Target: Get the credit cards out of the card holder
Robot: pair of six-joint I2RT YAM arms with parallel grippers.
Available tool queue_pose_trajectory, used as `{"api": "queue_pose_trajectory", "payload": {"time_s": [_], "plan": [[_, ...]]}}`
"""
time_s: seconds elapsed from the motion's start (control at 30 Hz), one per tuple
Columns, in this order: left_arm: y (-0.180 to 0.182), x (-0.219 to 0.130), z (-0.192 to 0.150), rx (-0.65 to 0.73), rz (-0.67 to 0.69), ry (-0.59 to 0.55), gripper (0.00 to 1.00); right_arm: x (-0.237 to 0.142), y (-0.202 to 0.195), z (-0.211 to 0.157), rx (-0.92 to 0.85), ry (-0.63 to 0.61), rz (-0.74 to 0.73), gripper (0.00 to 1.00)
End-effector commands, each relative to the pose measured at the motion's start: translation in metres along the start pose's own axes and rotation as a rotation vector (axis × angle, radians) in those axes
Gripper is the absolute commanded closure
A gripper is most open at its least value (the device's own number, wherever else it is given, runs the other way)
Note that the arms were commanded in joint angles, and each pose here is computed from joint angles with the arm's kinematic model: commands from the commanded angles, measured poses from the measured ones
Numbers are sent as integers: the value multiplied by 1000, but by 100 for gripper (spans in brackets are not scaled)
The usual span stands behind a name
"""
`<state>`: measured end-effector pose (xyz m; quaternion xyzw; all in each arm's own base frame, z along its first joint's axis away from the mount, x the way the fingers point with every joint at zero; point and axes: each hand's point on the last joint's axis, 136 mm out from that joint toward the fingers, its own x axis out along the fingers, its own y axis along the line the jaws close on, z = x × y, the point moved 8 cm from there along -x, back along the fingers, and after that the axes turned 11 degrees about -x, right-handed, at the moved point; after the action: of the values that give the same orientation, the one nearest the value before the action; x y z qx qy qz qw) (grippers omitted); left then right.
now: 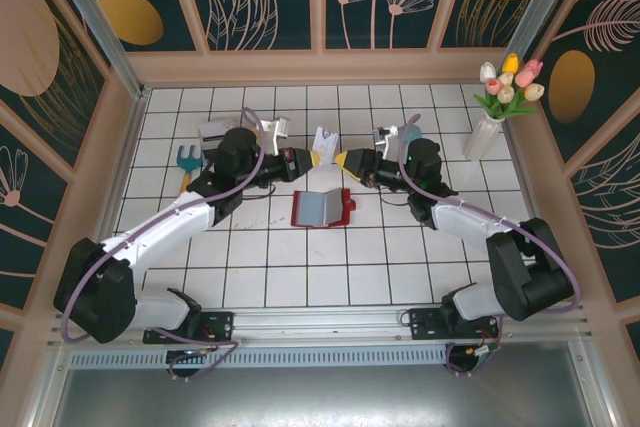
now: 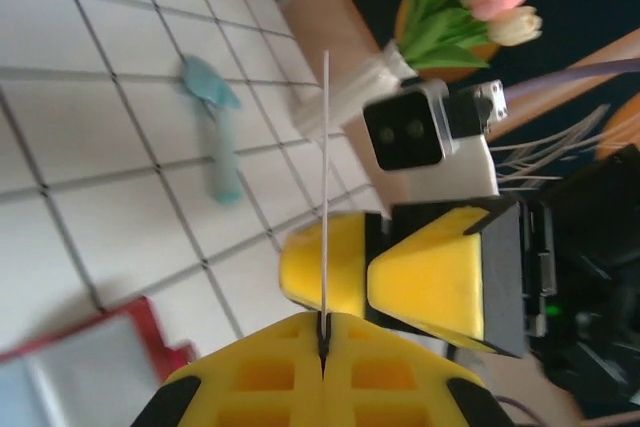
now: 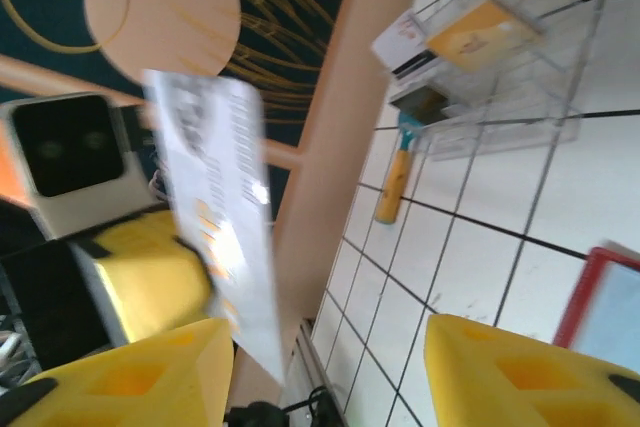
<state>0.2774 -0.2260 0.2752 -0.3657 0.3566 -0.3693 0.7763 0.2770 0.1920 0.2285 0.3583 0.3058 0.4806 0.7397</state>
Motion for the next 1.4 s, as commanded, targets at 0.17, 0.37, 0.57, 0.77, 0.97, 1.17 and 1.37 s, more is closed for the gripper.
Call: {"api": "queue_pose_trajectory", "payload": {"time_s": [0.17,0.37,0.57,0.77,0.97,1.17,1.37], "plan": [[16,-21,76,325,474,-166,100,-21,-11,0,-45,-45,-169,25],[13,-36,119,490,551,-168,100,-32,-18,1,-53,-57,-226,10],[46,-59,146,574,706,-65,100,-38,-22,4,-80,-49,-282,4],[84,-81,140,818,811,31,100,-39,-25,0,-70,-39,-283,4],[119,-100,146,875,922,214,100,-39,-26,0,-57,-34,-291,4],[139,-102,140,1041,898,407,100,-39,-25,2,-43,-29,-302,4],[158,-106,153,1117,892,492,100,-38,-26,3,-20,-32,-306,5]]}}
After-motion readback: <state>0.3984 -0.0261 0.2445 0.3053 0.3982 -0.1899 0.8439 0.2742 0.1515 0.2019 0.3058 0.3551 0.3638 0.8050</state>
